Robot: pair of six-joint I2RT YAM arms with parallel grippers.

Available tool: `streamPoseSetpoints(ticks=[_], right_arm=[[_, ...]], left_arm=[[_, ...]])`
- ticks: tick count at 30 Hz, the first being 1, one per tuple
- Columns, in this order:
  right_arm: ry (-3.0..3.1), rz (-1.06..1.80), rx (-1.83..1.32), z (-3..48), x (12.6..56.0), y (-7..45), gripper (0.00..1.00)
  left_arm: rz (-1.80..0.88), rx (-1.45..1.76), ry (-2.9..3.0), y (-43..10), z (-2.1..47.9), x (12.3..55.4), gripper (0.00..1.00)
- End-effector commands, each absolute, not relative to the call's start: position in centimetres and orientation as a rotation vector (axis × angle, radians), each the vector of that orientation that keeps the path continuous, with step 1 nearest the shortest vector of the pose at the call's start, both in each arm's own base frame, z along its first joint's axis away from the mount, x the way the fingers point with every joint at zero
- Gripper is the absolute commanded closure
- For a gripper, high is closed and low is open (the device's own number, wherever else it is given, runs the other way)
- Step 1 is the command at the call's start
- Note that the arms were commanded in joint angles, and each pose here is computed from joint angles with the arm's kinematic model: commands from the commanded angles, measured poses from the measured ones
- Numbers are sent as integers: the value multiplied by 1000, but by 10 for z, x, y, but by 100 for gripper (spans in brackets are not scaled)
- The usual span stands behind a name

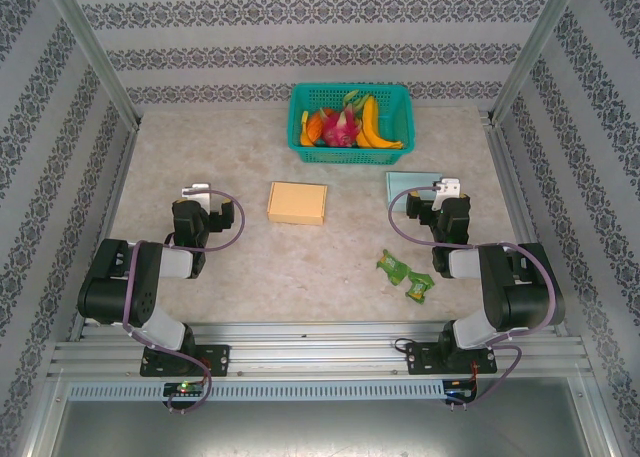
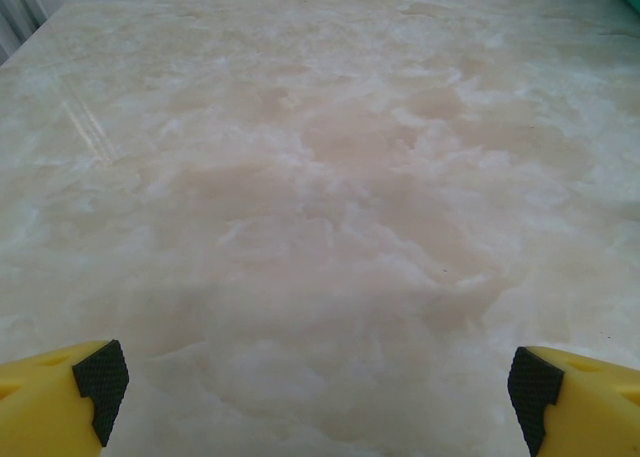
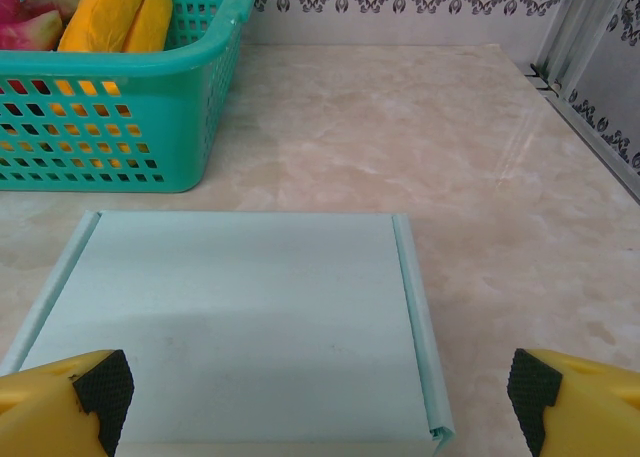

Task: Fold the paper box

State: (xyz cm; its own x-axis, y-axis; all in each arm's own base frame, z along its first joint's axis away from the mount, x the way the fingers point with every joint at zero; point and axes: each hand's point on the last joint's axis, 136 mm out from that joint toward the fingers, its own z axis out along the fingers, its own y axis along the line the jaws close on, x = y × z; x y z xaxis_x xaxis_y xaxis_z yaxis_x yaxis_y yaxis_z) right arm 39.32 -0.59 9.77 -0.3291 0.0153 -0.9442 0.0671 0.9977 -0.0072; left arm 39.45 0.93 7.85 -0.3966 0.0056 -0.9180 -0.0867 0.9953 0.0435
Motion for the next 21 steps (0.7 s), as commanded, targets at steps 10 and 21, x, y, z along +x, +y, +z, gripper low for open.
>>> streamPoseSetpoints(ticks=[10, 21], right_arm=[[1881, -32, 66, 106, 396, -4, 2], [1880, -33, 66, 106, 396, -4, 2]], left_arm=[[93, -41, 1968, 8, 84, 398, 0], [88, -43, 1969, 9, 83, 398, 0]])
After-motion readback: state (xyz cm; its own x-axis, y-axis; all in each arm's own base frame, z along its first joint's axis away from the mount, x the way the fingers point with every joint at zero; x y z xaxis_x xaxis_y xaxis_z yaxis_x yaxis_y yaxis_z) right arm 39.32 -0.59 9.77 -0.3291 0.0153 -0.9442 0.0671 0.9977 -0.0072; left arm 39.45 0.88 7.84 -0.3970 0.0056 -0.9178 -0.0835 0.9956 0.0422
